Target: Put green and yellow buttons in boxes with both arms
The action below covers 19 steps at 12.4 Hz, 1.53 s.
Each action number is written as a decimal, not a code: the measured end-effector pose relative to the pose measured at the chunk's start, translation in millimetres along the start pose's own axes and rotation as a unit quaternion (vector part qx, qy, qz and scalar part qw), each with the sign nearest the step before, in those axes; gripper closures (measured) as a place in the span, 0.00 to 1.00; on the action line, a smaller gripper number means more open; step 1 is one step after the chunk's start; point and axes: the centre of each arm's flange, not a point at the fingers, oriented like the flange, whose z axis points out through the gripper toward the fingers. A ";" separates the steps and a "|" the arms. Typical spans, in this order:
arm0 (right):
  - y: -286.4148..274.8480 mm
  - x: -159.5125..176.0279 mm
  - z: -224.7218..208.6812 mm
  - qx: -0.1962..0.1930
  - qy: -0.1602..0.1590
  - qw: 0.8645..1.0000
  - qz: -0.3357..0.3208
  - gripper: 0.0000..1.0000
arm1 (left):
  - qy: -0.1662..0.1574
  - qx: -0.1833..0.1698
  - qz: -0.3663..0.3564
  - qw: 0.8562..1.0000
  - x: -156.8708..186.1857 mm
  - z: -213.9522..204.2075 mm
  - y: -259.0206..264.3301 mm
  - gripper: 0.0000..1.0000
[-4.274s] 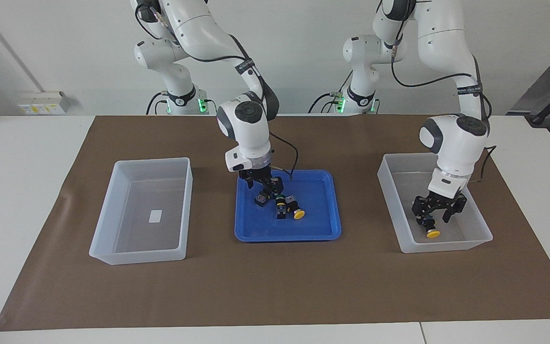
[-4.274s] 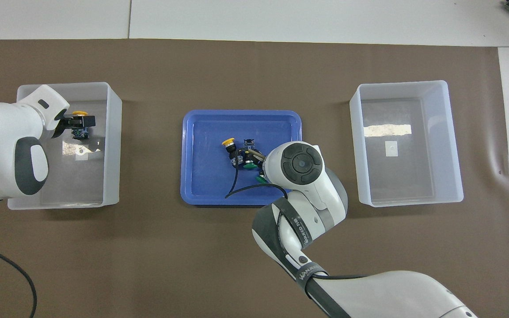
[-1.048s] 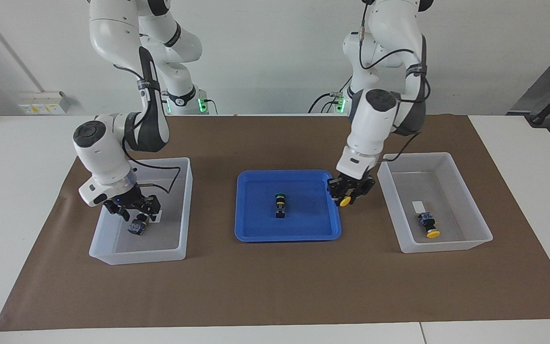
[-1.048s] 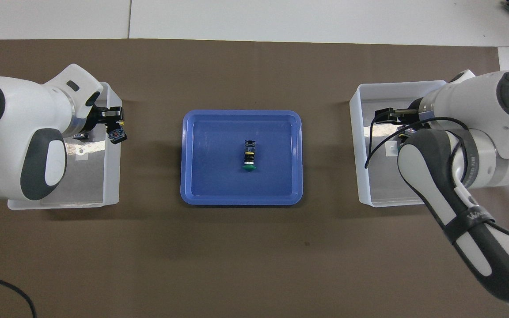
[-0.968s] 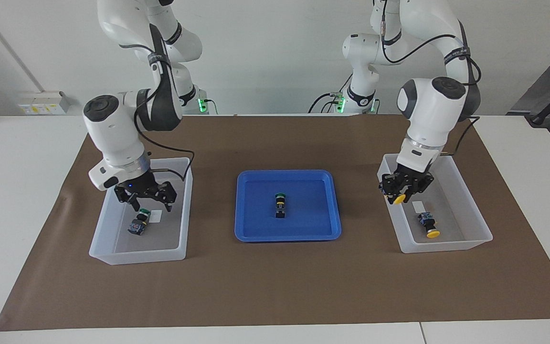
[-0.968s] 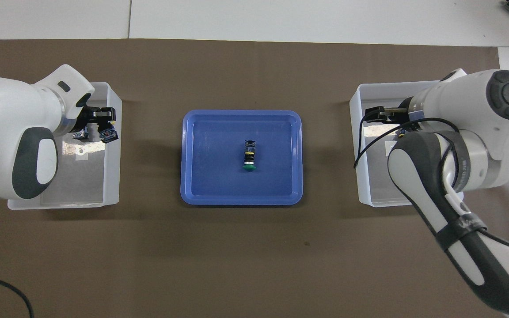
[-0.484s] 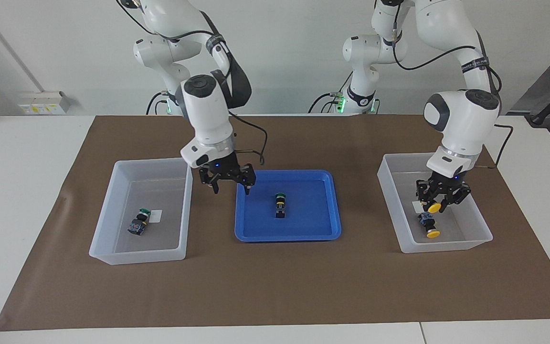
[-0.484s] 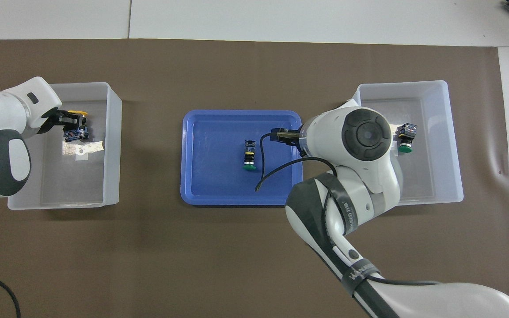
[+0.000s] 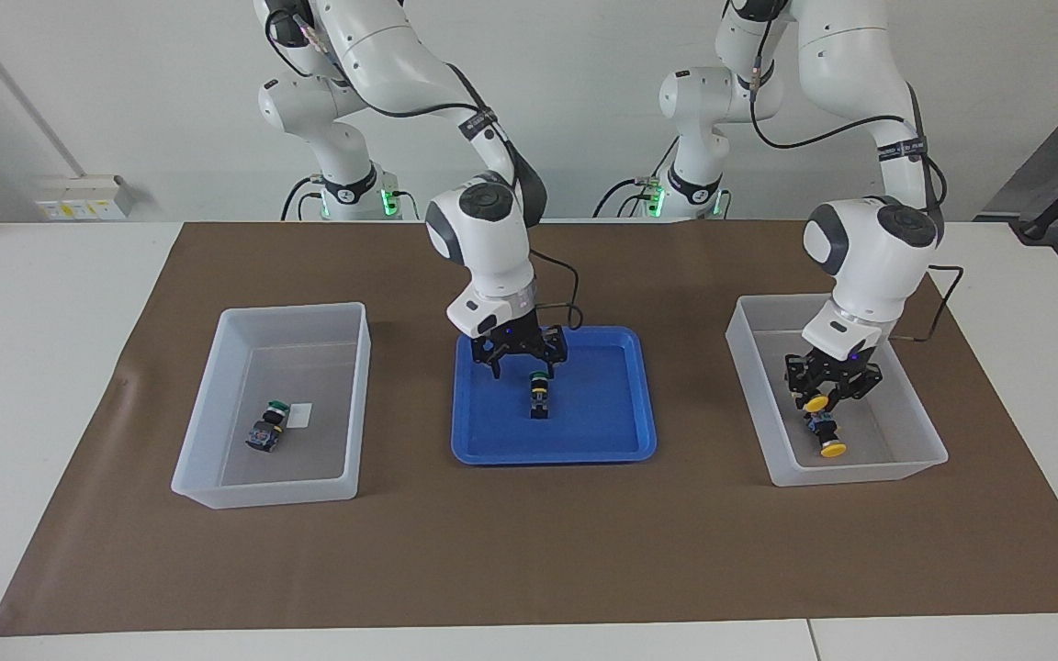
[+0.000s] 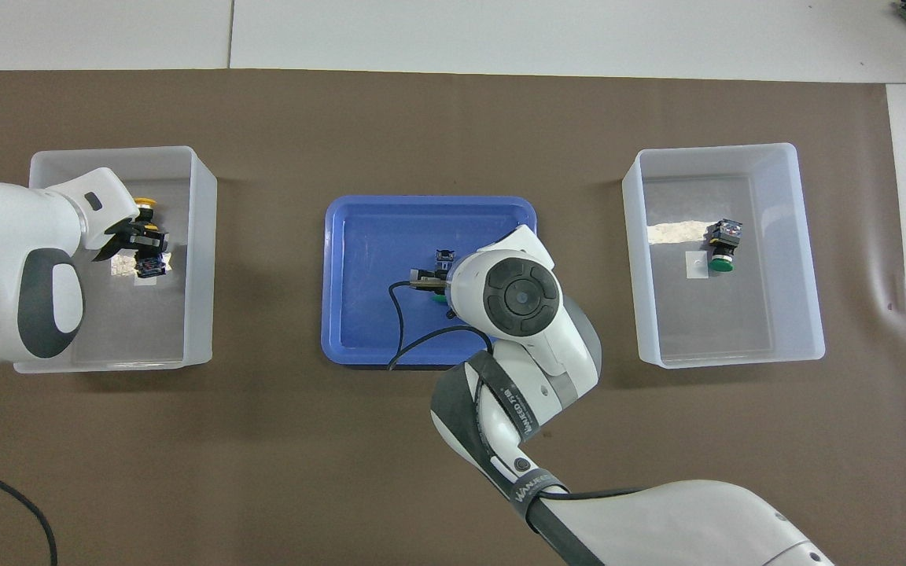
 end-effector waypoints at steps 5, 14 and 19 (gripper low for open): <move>-4.2 -6.2 14.4 -0.006 0.000 1.000 0.002 0.28 | 0.008 0.001 0.002 1.000 5.2 -13.8 0.1 0.06; 75.0 83.9 -112.2 -0.049 0.024 0.999 0.000 0.68 | -0.015 -0.011 -0.110 0.994 -9.6 -189.9 -7.6 0.00; 231.0 131.5 -165.6 -0.089 -0.012 0.991 -0.099 0.68 | -0.042 -0.015 -0.113 0.993 12.2 -275.9 -13.2 0.00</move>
